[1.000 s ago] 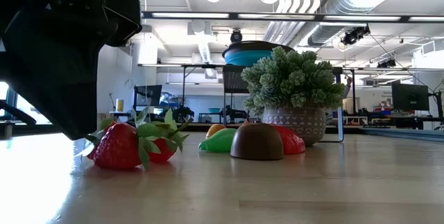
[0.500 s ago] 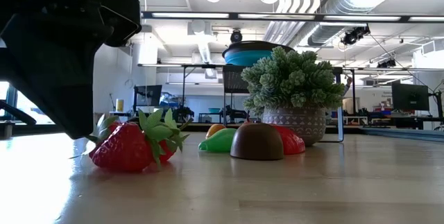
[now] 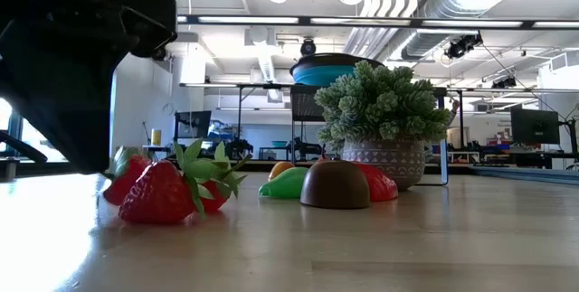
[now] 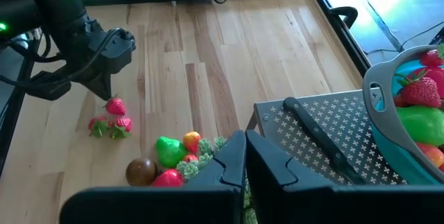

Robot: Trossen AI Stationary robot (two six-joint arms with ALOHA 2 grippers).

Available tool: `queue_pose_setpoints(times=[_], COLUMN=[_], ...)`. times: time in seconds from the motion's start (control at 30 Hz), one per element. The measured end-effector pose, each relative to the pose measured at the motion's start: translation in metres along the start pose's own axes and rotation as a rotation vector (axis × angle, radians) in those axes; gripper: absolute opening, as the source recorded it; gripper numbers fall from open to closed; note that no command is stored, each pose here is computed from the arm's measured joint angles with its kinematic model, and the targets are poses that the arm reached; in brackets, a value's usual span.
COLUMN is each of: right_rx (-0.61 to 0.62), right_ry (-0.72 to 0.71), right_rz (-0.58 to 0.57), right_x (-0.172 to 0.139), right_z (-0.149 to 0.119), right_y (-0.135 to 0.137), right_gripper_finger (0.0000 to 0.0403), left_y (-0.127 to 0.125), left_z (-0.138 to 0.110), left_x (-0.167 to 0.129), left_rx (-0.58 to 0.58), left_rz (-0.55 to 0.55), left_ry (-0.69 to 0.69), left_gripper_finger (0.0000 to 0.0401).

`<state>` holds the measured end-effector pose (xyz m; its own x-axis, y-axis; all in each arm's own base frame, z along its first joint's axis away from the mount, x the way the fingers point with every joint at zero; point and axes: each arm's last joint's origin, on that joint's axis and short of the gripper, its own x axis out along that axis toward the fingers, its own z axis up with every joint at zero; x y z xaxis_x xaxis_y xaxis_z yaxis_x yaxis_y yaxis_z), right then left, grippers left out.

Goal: Pick & Place Fruit
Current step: Put the red strawberry into the blue strainer bowl

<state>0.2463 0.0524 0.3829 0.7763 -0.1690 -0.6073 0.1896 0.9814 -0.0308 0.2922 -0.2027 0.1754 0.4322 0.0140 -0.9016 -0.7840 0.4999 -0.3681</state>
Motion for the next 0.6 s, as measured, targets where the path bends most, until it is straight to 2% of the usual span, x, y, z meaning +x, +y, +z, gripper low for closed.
queue_pose_setpoints(times=[0.4,0.6], right_rx=[-0.014,-0.017], right_ry=[0.035,0.043], right_rz=[-0.009,-0.011], right_x=[0.000,0.000], right_z=[-0.003,-0.004], right_y=[-0.001,-0.001], right_gripper_finger=[0.0004,0.0004], left_y=[0.003,0.003], left_z=[0.004,0.012], left_x=[-0.016,-0.035], left_rx=[0.003,-0.011], left_rz=[0.010,-0.034], left_ry=[0.008,-0.036], left_gripper_finger=[0.0001,0.0001])
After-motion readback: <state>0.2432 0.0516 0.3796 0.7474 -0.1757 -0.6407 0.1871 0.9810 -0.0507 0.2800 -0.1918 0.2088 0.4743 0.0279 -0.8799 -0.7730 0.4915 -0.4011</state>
